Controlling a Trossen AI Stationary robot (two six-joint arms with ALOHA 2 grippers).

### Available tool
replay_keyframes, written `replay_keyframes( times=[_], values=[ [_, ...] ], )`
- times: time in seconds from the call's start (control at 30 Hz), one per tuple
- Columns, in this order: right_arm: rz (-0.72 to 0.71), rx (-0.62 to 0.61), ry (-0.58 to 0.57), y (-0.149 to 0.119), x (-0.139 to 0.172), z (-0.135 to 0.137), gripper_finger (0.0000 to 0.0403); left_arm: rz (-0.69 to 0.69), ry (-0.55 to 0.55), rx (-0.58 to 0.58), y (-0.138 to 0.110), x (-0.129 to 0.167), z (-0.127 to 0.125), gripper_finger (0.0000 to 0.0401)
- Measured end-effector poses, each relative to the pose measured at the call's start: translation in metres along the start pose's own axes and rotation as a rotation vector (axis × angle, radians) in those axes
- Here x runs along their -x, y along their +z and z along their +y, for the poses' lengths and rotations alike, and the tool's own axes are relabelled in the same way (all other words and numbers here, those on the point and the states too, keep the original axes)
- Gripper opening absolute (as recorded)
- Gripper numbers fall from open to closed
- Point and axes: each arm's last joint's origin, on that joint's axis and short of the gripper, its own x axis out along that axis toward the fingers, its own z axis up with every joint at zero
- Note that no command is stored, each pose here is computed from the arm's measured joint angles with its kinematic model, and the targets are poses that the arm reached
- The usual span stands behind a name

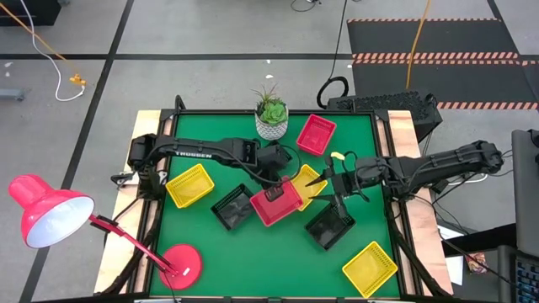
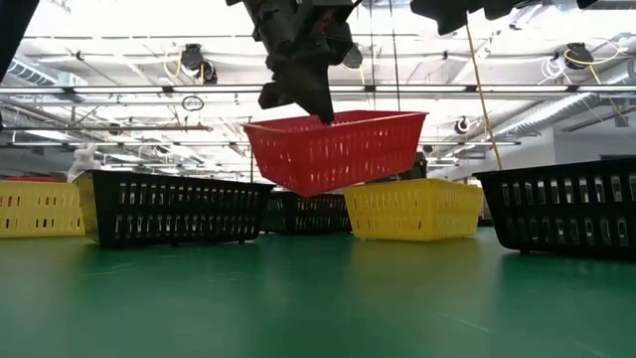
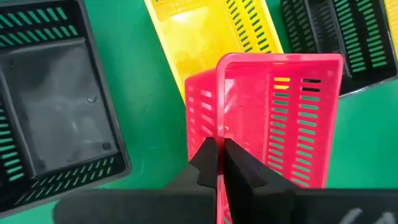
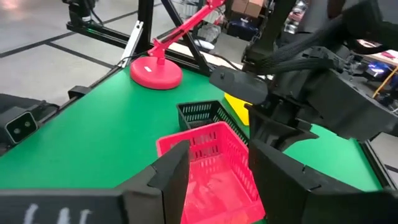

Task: Stack baskets by color
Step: Stack the bottom orange bin on the top orange bins

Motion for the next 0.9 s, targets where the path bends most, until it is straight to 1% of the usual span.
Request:
replay_keyframes(
  times=[0.1,0.23,0.37,0.5,0.53,0.6,0.73,0.8,0.9],
  values=[
    [-0.001,0.001,0.001,0.000,0.000,0.000,0.0162,-0.003,-0.017,-0.005,0.002,0.005,0.005,0.0011],
    [-0.005,0.011,-0.001,0.000,-0.001,0.000,0.0170,-0.065,-0.014,0.011,0.010,0.027,0.019,0.0008],
    [-0.038,0.037,-0.003,0.002,-0.008,0.001,0.0191,-0.135,0.034,0.043,0.016,0.045,0.034,0.0007],
    [-0.021,0.102,0.021,0.008,-0.025,0.004,0.0213,-0.168,0.070,0.066,0.021,0.051,0.046,0.0010],
    [-0.004,0.118,0.032,0.011,-0.031,0.005,0.0216,-0.165,0.075,0.068,0.022,0.050,0.048,0.0009],
    [0.075,0.151,0.027,0.016,-0.044,0.006,0.0220,-0.161,0.082,0.073,0.023,0.049,0.052,0.0006],
    [0.315,0.218,0.013,0.023,-0.067,0.009,0.0217,-0.147,0.094,0.080,0.023,0.048,0.058,0.0010],
    [0.374,0.233,0.040,0.028,-0.076,0.011,0.0213,-0.148,0.096,0.076,0.023,0.048,0.059,0.0015],
    [0.401,0.251,0.066,0.037,-0.085,0.015,0.0209,-0.147,0.095,0.062,0.024,0.048,0.060,0.0012]
  ],
)
